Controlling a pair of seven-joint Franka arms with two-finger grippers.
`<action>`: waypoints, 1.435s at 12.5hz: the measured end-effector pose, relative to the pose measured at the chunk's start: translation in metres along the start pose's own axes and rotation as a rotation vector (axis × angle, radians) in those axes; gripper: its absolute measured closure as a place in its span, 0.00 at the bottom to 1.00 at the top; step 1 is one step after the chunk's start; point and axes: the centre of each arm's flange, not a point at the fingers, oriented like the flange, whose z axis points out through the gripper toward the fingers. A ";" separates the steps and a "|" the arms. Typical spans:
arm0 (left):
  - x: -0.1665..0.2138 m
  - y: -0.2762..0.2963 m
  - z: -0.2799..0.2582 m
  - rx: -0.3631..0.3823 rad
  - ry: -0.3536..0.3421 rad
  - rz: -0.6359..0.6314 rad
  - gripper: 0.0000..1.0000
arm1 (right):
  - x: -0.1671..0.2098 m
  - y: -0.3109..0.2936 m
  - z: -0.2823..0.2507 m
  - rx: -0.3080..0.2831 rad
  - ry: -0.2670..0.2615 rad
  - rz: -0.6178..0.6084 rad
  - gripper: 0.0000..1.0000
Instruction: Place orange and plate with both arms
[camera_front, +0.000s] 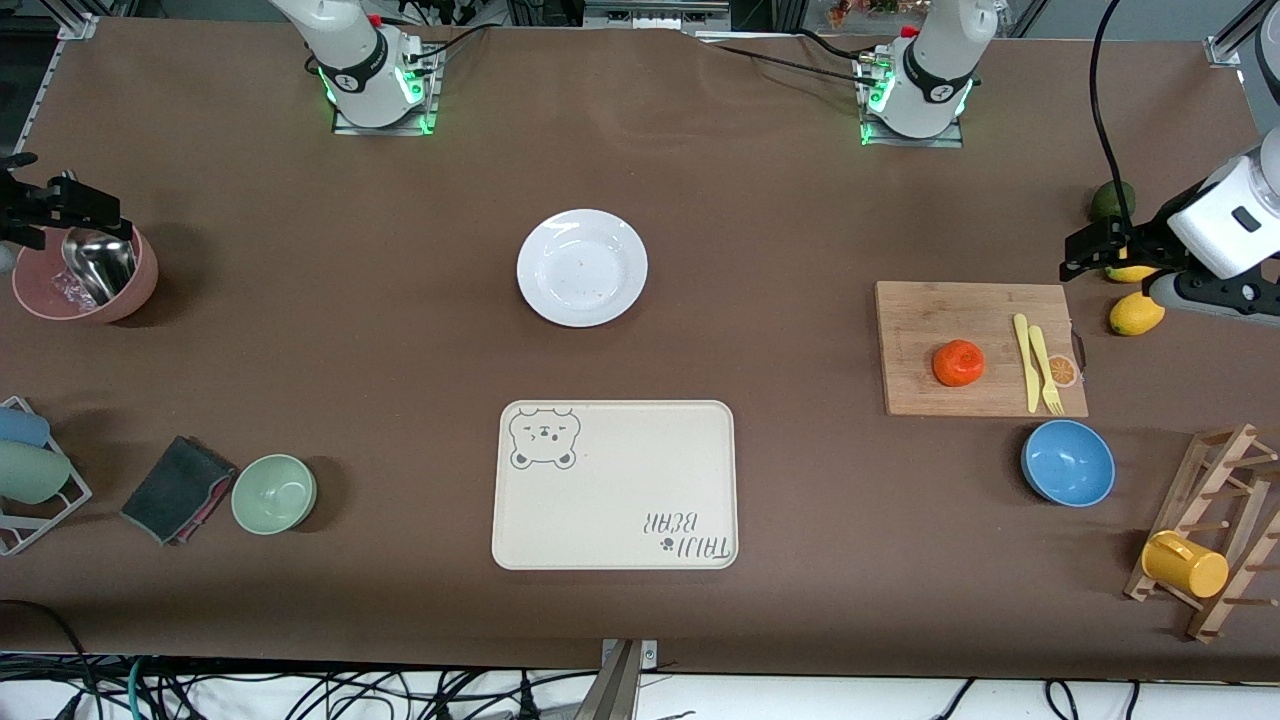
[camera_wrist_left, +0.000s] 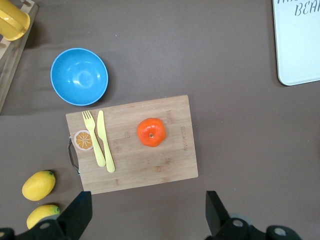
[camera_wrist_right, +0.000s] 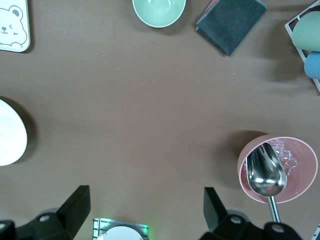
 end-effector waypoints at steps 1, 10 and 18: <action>0.000 -0.002 0.000 0.000 0.000 -0.003 0.00 | 0.000 0.000 0.000 0.000 0.000 0.000 0.00; 0.010 -0.012 0.016 -0.001 -0.014 -0.020 0.00 | 0.000 0.000 0.000 0.000 -0.002 0.001 0.00; 0.003 -0.046 0.015 -0.005 -0.013 -0.078 0.00 | 0.000 0.000 0.000 0.001 -0.002 0.001 0.00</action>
